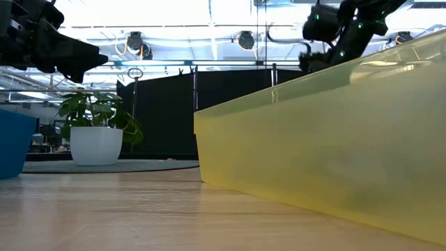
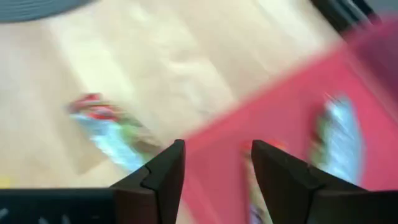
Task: Pick and place Granola Bars by type
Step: Put the red snack into the pink bin
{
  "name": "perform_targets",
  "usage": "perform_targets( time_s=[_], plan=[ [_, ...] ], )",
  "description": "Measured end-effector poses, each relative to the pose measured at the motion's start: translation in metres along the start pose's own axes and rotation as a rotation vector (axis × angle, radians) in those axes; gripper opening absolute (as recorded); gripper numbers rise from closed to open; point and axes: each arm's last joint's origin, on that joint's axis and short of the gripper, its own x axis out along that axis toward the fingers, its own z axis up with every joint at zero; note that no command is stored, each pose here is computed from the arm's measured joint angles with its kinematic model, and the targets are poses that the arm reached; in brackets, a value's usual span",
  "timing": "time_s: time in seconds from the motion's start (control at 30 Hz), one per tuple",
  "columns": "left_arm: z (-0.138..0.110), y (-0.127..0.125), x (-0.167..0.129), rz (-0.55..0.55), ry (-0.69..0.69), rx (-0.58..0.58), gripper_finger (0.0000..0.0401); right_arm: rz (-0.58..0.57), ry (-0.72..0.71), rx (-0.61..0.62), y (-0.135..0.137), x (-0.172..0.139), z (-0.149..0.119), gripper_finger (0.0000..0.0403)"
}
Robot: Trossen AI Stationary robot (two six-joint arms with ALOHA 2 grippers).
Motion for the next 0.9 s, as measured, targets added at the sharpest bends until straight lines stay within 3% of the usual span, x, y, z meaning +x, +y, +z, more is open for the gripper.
perform_targets(
  time_s=[0.13, 0.27, 0.5, 0.9],
  plan=[
    [0.000, 0.000, 0.000, 0.000, 0.000, 0.000, 0.0163, 0.026, -0.045, -0.159, 0.029, 0.002, 0.001, 0.0179],
    [0.000, 0.000, 0.000, 0.000, -0.001, 0.000, 0.0163, 0.059, 0.004, -0.265, 0.054, 0.012, 0.003, 0.0175],
    [0.000, 0.000, 0.000, 0.000, 0.000, 0.000, 0.0163, 0.031, 0.272, -0.443, 0.082, 0.044, 0.005, 0.0178],
    [0.000, 0.000, 0.000, 0.001, 0.000, 0.000, 0.0164, 0.014, 0.432, -0.532, 0.097, 0.089, 0.012, 0.0178]
  ],
)
